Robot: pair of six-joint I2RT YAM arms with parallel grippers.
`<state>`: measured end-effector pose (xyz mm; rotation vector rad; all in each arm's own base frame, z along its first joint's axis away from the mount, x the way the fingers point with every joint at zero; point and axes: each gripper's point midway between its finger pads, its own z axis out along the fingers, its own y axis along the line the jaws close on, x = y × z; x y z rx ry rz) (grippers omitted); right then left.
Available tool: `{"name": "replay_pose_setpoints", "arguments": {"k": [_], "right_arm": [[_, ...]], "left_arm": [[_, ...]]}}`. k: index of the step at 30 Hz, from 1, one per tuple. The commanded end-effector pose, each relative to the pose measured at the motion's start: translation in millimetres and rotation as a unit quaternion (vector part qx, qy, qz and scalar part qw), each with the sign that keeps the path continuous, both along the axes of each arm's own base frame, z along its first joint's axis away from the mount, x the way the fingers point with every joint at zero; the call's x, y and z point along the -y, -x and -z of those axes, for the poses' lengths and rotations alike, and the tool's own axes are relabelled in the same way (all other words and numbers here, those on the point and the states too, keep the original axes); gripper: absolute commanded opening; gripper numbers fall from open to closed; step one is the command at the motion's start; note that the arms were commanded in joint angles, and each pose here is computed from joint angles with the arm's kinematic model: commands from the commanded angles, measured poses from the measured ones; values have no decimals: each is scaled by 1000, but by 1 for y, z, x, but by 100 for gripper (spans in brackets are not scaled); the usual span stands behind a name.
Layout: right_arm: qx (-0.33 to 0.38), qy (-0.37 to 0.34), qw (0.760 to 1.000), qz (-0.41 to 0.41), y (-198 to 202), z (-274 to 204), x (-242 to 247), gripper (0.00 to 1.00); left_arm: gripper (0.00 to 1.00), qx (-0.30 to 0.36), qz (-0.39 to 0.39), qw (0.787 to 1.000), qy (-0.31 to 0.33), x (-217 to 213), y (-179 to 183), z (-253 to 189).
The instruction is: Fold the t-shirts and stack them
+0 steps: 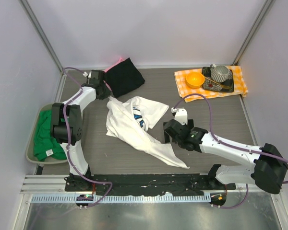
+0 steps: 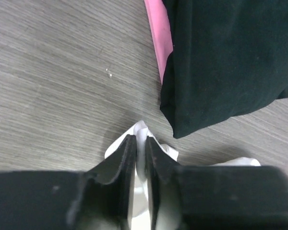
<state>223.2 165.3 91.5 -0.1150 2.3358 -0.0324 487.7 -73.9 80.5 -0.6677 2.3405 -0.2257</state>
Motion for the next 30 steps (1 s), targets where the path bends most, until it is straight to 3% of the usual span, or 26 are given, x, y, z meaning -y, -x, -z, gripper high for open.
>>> {"name": "replay_pose_setpoints", "arguments": {"k": [1, 4, 6, 9, 10, 11, 14, 15, 17, 19, 22, 28, 30], "right_arm": [[16, -3, 1000, 4, -5, -2, -1, 96], [17, -7, 1000, 5, -4, -3, 0, 96], [20, -12, 1000, 4, -3, -6, -1, 96], [21, -14, 1000, 9, -3, -5, 1, 96], [22, -15, 1000, 11, -3, -5, 2, 96], [21, -13, 1000, 15, -2, -3, 4, 96], [22, -6, 1000, 21, -1, 1, 9, 96], [22, -8, 999, 24, -1, 1, 10, 96], [21, -6, 999, 28, 1, 4, 12, 96], [19, -6, 999, 27, 2, 5, 13, 96], [18, -7, 999, 30, 3, 7, 15, 96], [2, -20, 1000, 18, 5, 7, 4, 96], [-5, -32, 999, 13, 7, 5, 1, 96]], "left_arm": [[9, 27, 1, 1000, 10, 1, -10, -14], [0, 27, -4, 1000, 14, -2, -10, -23], [0, 36, -16, 999, 11, -9, -4, -46], [0, 70, -34, 997, 7, -22, 15, -106], [0, 65, -36, 997, 6, -26, 28, -114], [0, 102, -45, 994, 3, -32, 45, -151], [0, 107, -60, 992, -6, -44, 94, -169], [0, 146, -67, 987, -6, -49, 120, -200], [0, 143, -79, 986, -16, -59, 163, -198], [0, 200, -96, 975, -9, -69, 213, -226], [0, 212, -98, 972, -4, -73, 266, -223], [0, 177, -70, 981, 37, -59, 314, -195], [0, 200, -79, 976, 45, -61, 329, -200]]}}
